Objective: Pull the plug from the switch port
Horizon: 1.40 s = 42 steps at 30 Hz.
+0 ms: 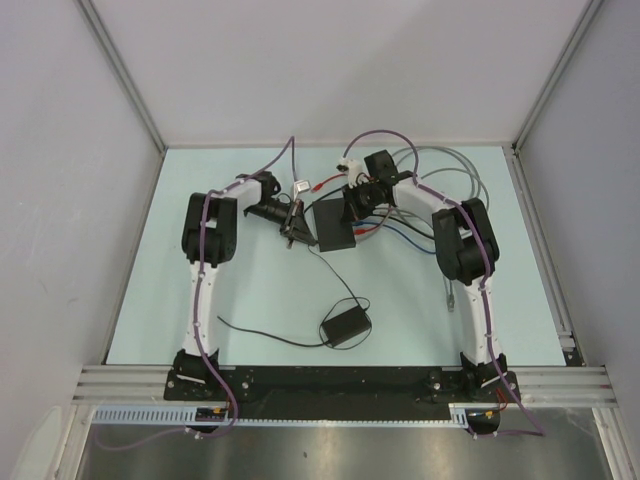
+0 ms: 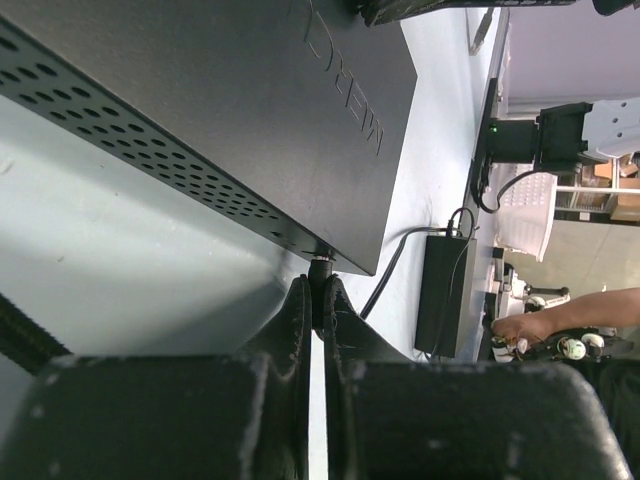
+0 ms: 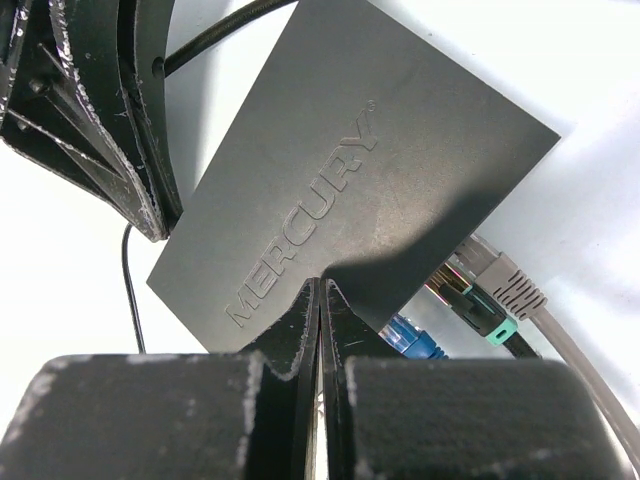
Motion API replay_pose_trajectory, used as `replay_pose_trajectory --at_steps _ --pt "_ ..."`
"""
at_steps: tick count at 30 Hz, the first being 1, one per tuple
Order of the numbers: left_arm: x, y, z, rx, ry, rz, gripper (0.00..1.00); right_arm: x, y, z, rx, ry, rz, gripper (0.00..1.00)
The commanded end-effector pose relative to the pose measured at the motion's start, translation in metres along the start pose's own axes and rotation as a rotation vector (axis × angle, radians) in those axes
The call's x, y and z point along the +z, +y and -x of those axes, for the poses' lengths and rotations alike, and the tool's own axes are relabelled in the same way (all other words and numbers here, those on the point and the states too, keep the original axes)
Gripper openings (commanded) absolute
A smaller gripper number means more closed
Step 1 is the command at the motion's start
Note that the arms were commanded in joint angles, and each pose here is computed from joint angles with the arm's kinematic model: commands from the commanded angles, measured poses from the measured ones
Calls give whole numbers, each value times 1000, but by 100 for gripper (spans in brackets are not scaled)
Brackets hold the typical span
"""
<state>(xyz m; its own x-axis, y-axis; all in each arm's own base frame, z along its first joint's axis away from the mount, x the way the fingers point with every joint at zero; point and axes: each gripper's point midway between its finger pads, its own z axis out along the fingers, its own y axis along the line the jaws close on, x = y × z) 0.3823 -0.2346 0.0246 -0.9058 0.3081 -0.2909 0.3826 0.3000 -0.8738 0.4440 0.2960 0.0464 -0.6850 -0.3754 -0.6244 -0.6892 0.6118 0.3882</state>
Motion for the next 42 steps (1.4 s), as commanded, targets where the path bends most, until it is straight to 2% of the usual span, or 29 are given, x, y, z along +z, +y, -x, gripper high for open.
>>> replay_pose_trajectory --at_steps 1,3,7,10,12,18,23,26,29,35,39,42 --pt "-10 10 -10 -24 23 58 0 16 -28 -59 57 171 -92 0" --pt "-10 12 -11 -18 25 70 0 14 -26 -58 41 167 -82 0" --pt "-5 11 -7 -18 27 72 0 3 -10 -21 32 68 -22 0" --pt "4 9 0 2 33 76 0 -10 27 14 10 -10 138 0" --pt "11 8 5 6 33 70 0 -11 38 23 -19 -16 173 0" --pt "31 5 19 16 43 67 0 3 38 9 -35 34 161 0" --pt "38 7 25 16 44 63 0 21 13 -12 -19 93 32 0" --pt "33 6 22 6 41 66 0 28 -3 -36 -12 149 -19 0" --pt "15 6 17 -30 16 57 0 30 0 -66 4 220 50 0" --pt "-15 23 21 -59 -33 107 0 27 -9 -71 43 221 42 0" --pt "-13 11 7 -59 -12 86 0 28 -10 -71 39 223 32 0" --pt "-6 7 -18 -82 37 58 0 29 -9 -72 41 224 33 0"
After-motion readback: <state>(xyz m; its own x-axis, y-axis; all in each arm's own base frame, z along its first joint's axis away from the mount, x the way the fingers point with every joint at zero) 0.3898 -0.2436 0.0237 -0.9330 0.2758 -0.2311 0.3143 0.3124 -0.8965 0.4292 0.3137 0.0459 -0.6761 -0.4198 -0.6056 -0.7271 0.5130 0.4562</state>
